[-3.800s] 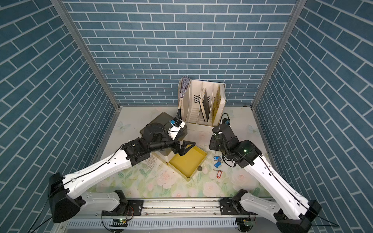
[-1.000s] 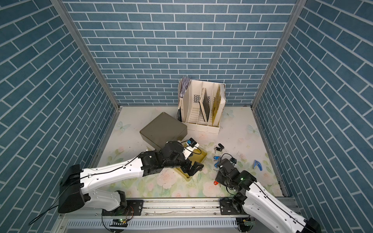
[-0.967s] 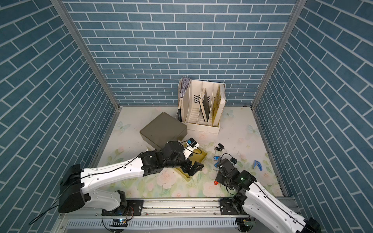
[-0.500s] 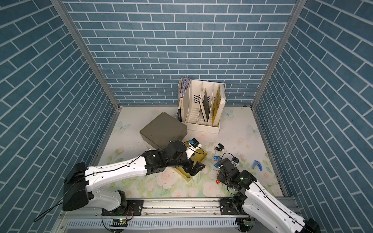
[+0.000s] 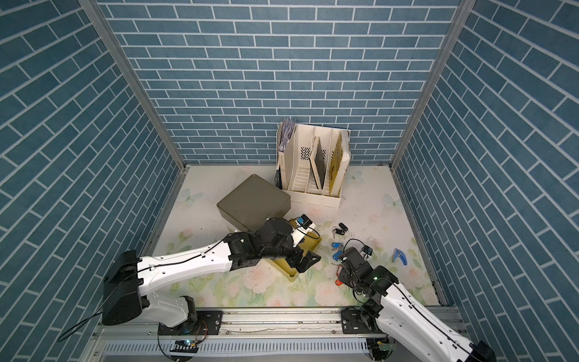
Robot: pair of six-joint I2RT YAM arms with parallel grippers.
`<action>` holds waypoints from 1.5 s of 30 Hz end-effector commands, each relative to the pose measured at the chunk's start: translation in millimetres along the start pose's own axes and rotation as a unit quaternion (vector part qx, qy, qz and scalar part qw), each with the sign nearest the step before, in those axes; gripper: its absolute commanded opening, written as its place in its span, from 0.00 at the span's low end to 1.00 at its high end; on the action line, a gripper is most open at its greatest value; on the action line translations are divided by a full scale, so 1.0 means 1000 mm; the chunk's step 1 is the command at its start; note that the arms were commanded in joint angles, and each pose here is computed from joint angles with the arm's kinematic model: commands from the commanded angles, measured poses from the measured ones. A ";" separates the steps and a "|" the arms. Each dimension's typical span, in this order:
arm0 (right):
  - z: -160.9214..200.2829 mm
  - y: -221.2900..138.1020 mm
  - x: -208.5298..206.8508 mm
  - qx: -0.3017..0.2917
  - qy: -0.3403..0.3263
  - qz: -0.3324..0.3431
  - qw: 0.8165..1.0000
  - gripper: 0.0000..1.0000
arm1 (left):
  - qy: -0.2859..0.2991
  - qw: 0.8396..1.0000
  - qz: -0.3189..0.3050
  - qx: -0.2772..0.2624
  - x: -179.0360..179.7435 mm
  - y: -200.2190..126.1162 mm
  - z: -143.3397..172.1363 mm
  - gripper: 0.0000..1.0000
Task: Take the keys out of the drawer
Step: Place the key at the center of the board, then close the drawer in the storage box.
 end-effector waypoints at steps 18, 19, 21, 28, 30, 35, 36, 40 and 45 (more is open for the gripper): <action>-0.029 -0.033 0.052 -0.033 -0.046 -0.082 0.995 0.44 | 0.028 0.998 -0.025 -0.043 -0.004 -0.030 -0.034 1.00; -0.028 -0.034 0.058 -0.028 -0.053 -0.089 0.994 0.44 | 0.027 0.998 -0.033 -0.050 -0.003 -0.035 -0.037 1.00; -0.029 -0.037 0.071 -0.019 -0.068 -0.105 0.992 0.44 | 0.030 0.996 -0.051 -0.060 0.001 -0.045 -0.045 1.00; -0.021 -0.042 0.102 0.012 -0.098 -0.176 0.979 0.44 | -0.003 0.988 -0.127 -0.086 0.035 -0.095 -0.066 1.00; -0.015 -0.038 0.105 0.027 -0.100 -0.186 0.977 0.44 | -0.032 0.986 -0.137 -0.088 0.055 -0.106 -0.067 1.00; -0.003 -0.032 0.112 0.060 -0.107 -0.206 0.971 0.44 | -0.080 0.985 -0.128 -0.088 0.087 -0.121 -0.063 1.00; -0.002 -0.032 0.114 0.062 -0.108 -0.212 0.969 0.44 | -0.087 0.985 -0.127 -0.083 0.091 -0.122 -0.062 1.00; 0.002 -0.031 0.120 0.069 -0.107 -0.230 0.965 0.44 | -0.118 0.983 -0.120 -0.070 0.106 -0.123 -0.063 1.00; 0.010 -0.024 0.123 0.091 -0.100 -0.246 0.960 0.44 | -0.152 0.980 -0.118 -0.054 0.126 -0.121 -0.054 1.00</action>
Point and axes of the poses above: each gripper's point midway between its finger pads, its own y axis out along the fingers, its own x axis along the line the jaws close on, z = x × y, the point moved 1 cm from there along -y, back along the fingers
